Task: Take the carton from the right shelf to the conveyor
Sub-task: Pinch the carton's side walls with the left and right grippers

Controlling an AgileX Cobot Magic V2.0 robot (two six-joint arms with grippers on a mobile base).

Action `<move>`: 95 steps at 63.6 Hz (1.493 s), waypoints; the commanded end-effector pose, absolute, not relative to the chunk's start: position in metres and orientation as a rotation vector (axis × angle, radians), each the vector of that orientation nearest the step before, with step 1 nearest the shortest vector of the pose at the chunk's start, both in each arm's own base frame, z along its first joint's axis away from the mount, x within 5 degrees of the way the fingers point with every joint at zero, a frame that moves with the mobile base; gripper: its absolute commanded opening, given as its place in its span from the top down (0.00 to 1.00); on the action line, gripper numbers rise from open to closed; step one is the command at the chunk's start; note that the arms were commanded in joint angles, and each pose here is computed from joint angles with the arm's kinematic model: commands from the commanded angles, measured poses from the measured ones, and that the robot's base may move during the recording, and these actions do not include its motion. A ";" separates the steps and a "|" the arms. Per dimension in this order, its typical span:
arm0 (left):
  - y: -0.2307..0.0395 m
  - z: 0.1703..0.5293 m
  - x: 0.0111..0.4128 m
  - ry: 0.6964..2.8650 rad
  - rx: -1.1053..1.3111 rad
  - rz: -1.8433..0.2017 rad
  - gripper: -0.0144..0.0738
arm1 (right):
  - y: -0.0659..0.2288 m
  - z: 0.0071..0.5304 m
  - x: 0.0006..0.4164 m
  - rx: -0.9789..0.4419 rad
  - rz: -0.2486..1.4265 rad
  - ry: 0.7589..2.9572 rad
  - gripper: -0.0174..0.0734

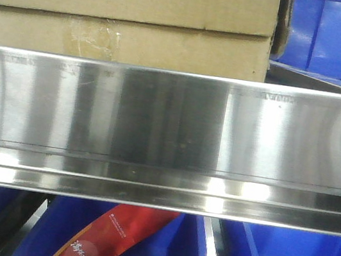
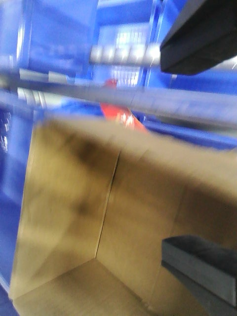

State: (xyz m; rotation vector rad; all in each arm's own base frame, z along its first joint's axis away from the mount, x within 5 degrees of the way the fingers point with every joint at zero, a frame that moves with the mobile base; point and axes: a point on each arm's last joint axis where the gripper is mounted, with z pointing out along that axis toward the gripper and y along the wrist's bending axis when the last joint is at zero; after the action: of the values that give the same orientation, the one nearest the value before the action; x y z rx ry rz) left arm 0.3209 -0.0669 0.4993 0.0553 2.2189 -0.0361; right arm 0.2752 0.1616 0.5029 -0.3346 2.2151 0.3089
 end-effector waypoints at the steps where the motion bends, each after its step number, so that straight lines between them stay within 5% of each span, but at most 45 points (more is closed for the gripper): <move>1: -0.060 0.494 0.330 2.240 0.047 -0.084 0.26 | 0.166 0.499 0.286 -0.305 0.284 2.215 0.22; 44: -0.047 0.430 0.392 2.412 0.035 0.002 0.27 | 0.183 0.441 0.341 -0.266 0.201 2.373 0.23; 53: -0.045 0.428 0.395 2.418 0.028 0.008 0.41 | 0.187 0.432 0.347 -0.270 0.201 2.395 0.48; 63: -0.044 0.428 0.395 2.417 0.028 0.021 0.82 | 0.187 0.432 0.347 -0.270 0.200 2.397 0.91; 65: -0.044 0.428 0.395 2.417 0.028 0.021 0.89 | 0.185 0.432 0.348 -0.265 0.198 2.397 0.90; 71: -0.044 0.428 0.395 2.418 0.028 0.018 0.83 | 0.185 0.432 0.348 -0.265 0.198 2.397 0.88; 95: -0.043 0.465 0.363 2.323 0.023 -0.035 0.85 | 0.169 0.469 0.320 -0.245 0.231 2.303 0.89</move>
State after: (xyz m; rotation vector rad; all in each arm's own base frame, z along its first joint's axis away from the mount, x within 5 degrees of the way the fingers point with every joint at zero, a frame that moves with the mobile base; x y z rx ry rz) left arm 0.3835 -0.0447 0.4371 0.0240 2.4129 -0.0034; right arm 0.3382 0.1820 0.4393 -0.2597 2.4015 0.2051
